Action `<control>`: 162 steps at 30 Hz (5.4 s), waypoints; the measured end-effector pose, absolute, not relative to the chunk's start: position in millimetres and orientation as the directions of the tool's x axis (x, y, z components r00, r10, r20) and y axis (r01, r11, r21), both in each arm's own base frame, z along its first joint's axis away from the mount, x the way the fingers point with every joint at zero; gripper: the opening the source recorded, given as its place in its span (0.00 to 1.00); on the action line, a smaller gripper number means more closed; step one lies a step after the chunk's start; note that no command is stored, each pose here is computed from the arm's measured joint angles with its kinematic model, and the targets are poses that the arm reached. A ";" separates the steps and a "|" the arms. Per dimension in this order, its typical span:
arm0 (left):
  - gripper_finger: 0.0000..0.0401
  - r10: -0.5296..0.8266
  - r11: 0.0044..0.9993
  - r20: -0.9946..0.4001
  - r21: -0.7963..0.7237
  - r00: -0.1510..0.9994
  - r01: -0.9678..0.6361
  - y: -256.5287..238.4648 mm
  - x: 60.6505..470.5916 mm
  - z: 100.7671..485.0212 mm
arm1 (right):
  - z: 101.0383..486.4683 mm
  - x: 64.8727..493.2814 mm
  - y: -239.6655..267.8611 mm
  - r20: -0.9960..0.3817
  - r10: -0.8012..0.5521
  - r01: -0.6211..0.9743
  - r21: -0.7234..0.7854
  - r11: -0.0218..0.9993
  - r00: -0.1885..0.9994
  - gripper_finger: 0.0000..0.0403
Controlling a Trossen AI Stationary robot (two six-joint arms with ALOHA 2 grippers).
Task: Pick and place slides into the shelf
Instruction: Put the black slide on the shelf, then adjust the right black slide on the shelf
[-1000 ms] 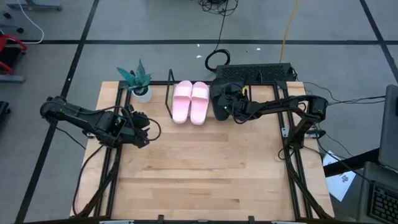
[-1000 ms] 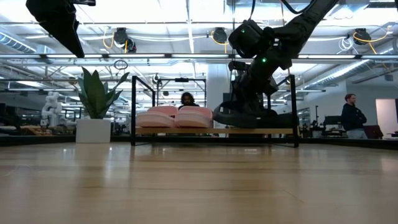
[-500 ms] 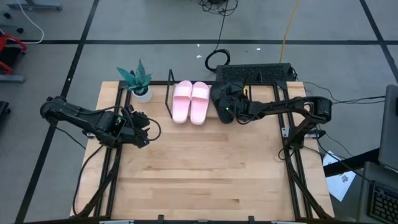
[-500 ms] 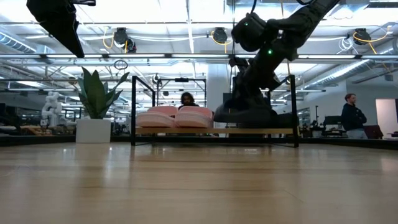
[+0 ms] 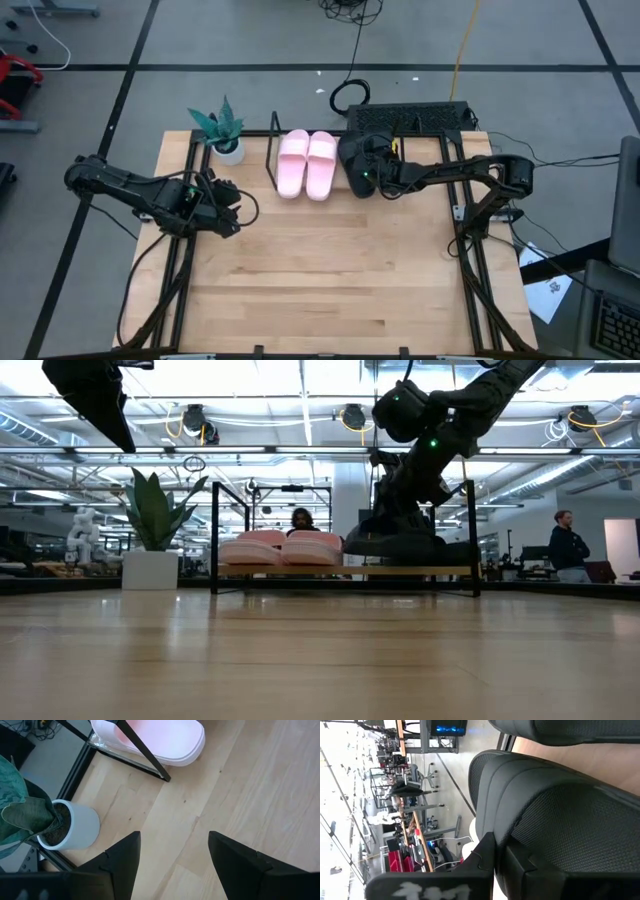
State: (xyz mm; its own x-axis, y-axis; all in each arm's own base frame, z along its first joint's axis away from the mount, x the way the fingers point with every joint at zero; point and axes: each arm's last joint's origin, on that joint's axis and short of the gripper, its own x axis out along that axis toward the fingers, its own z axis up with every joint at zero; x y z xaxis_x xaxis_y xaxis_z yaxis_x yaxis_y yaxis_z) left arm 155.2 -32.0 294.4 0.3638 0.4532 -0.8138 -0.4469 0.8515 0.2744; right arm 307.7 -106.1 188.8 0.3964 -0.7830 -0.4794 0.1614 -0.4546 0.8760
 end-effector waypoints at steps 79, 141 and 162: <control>0.59 0.390 0.868 -0.850 0.212 0.353 -0.449 -33.8 154.8 293.3 | 200.6 325.9 -86.4 -0.418 -0.641 0.160 0.893 -0.422 0.643 0.30; 0.59 0.529 0.635 -0.775 0.091 0.346 -0.767 6.3 170.3 298.1 | 268.8 276.8 -160.1 -0.879 -0.474 -0.007 -0.475 0.880 0.048 0.22; 0.59 0.529 0.622 -0.777 0.082 0.341 -0.779 8.1 170.2 298.1 | 242.9 274.7 -160.3 -0.874 -0.484 -0.052 -0.486 0.872 0.050 0.36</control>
